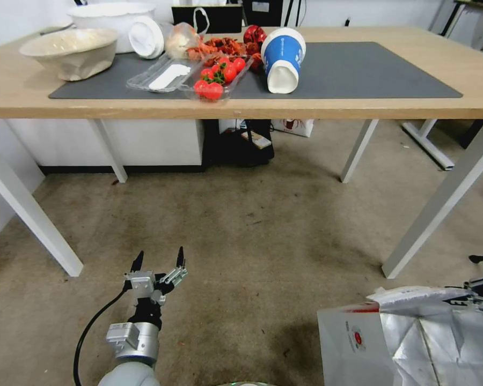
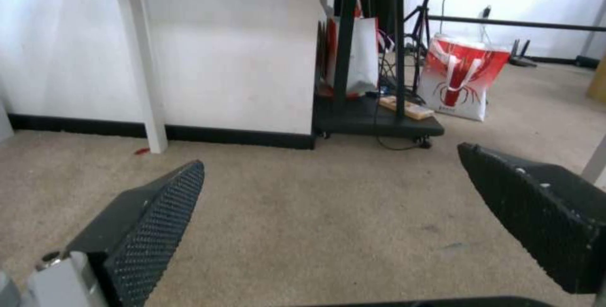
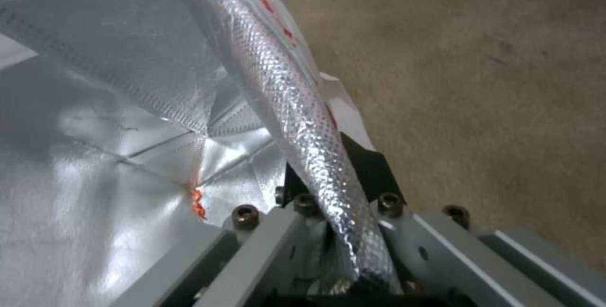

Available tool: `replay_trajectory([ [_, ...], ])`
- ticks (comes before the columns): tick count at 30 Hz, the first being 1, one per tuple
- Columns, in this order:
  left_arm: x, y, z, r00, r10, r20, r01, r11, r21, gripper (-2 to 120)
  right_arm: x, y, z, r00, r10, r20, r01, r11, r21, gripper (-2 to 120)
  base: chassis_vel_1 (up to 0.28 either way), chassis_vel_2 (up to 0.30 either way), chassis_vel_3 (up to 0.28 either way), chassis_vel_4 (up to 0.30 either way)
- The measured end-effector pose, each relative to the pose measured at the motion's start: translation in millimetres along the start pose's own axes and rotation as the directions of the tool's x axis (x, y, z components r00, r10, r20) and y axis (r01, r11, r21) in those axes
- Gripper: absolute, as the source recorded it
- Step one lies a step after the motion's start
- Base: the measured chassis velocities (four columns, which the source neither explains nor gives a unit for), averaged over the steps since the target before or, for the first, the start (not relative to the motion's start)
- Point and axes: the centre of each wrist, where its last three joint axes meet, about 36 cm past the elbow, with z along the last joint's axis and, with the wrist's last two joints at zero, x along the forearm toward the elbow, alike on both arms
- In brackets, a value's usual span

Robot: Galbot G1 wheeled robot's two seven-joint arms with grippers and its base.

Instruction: Pick up the food delivery bag from the floor and place it on the table.

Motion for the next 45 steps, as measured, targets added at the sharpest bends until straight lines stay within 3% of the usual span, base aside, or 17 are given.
replay_trajectory([
  [45,-0.1,1.9,-8.4,1.000,-0.012,-0.010,0.012,1.000,0.008,100,-59.7,5.9,1.4,0.990,-0.017,0.137,0.028,0.997,-0.077,0,0.000,0.000,0.000,0.000],
])
